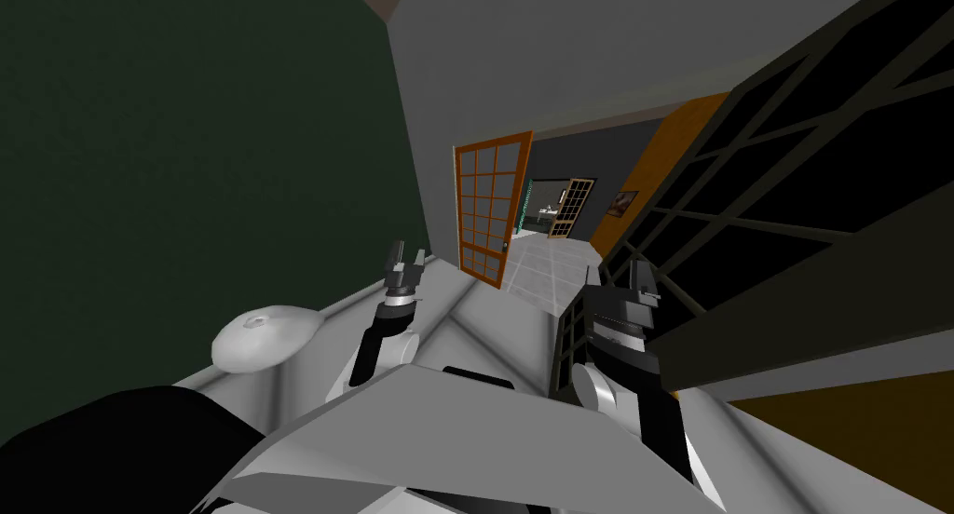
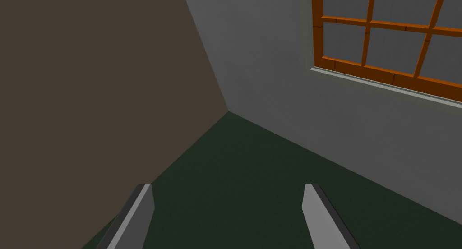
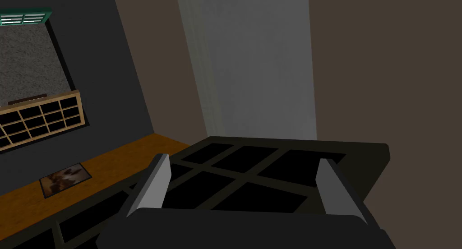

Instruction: Pull the door open

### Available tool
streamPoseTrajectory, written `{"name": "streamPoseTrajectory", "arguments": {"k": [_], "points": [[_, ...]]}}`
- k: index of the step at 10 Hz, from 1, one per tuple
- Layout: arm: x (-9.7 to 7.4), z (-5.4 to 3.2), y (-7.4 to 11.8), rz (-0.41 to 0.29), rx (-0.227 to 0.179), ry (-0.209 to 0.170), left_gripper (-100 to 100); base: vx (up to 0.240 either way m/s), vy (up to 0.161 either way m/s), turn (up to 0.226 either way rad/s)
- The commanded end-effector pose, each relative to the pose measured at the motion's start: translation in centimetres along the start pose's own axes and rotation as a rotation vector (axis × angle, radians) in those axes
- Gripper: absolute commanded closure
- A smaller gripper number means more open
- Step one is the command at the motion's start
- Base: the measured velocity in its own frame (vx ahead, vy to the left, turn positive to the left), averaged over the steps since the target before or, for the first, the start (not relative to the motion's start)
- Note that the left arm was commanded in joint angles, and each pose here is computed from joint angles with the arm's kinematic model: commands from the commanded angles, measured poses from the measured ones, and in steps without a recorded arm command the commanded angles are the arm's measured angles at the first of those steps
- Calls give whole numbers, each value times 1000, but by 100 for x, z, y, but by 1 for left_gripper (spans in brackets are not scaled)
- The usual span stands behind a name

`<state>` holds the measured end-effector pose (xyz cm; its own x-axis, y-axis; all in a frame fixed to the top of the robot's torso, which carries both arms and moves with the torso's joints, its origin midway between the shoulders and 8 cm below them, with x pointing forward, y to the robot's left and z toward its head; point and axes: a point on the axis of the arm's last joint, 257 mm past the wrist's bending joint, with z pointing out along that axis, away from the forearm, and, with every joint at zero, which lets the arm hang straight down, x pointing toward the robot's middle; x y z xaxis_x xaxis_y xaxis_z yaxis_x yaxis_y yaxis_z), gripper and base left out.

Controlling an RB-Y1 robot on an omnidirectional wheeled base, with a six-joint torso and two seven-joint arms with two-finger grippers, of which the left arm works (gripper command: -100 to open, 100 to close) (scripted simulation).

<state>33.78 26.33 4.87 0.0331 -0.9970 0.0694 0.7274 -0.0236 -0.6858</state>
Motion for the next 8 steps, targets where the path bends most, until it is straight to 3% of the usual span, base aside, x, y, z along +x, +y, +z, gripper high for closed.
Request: {"name": "streamPoseTrajectory", "arguments": {"k": [1, 8], "points": [[-10, -28, 102, 39, -17, 7, -100, 68, -17, -74], [-75, -158, 508, 196, -81, 34, -100, 109, -16, -56]]}}
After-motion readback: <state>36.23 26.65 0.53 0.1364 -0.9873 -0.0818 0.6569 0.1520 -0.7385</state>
